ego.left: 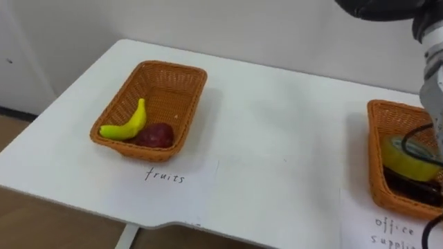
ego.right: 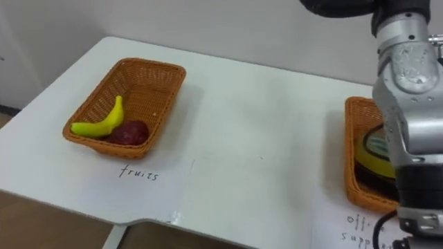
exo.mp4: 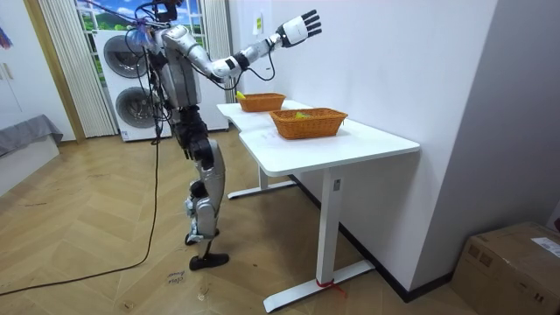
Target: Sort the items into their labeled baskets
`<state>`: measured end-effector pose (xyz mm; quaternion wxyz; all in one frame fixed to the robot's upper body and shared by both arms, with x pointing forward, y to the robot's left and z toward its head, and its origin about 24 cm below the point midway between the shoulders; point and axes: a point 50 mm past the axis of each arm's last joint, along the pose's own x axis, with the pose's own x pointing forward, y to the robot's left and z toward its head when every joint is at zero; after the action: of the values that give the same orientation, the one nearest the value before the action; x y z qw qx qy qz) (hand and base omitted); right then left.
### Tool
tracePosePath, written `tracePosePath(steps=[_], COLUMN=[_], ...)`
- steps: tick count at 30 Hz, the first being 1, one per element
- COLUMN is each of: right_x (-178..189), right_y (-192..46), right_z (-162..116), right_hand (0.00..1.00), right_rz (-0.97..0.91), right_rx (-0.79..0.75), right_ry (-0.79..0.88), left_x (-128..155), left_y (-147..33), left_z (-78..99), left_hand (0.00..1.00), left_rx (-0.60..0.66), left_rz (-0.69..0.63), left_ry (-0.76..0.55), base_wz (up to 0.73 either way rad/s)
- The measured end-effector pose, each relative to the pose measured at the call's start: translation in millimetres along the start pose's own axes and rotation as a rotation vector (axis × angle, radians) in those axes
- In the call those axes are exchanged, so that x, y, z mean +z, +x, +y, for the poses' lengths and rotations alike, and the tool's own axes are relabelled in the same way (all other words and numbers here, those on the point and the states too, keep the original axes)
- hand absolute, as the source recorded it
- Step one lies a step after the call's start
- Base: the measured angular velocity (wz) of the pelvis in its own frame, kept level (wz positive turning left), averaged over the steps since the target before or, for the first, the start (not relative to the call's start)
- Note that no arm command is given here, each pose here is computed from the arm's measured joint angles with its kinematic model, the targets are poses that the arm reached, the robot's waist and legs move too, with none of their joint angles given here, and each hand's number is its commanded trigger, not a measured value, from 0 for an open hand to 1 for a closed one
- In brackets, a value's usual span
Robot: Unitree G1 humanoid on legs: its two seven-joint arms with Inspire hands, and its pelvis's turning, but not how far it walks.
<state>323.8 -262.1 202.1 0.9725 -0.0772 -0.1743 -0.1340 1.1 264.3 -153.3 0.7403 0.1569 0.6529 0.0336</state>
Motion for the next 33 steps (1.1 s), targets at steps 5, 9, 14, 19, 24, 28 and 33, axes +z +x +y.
tracePosePath(steps=[5, 9, 14, 19, 24, 28, 33], right_x=[-2.8, -9.9, -25.3, -27.1, -25.5, -31.3, -51.6], right_y=[-0.7, -8.4, -34.0, -51.8, -66.0, -89.7, -120.4], right_z=[-26.3, -44.6, -85.5, -104.2, -126.5, -150.5, -179.5], right_hand=[0.0, 0.0, 0.0, 0.0, 0.0, 0.0, 0.0], right_rz=[0.029, 0.053, 0.092, 0.099, 0.092, 0.106, 0.198], right_rx=[-0.134, -0.252, -0.46, -0.595, -0.762, -0.902, -1.053], right_ry=[0.146, 0.171, 0.138, 0.11, 0.099, 0.061, 0.047], left_x=[1.3, 5.0, 9.2, -2.0, -7.2, -7.3, -10.7], left_y=[1.1, 1.3, 1.9, 0.1, -0.8, -1.0, -2.2], left_z=[-1.1, 2.2, 2.6, 2.3, 1.9, 2.4, 7.9], left_hand=[0.0, 0.0, 0.0, 0.0, 0.0, 0.0, 0.0], left_rx=[-0.003, 0.024, 0.047, 0.068, 0.079, 0.094, 0.125], left_rz=[0.003, -0.008, -0.032, -0.008, 0.004, 0.0, -0.005], left_ry=[-0.027, -0.026, -0.028, -0.028, -0.036, -0.036, -0.094], base_wz=[-0.3, -0.19, -0.11, -0.26, -0.1, -0.04, -0.09])
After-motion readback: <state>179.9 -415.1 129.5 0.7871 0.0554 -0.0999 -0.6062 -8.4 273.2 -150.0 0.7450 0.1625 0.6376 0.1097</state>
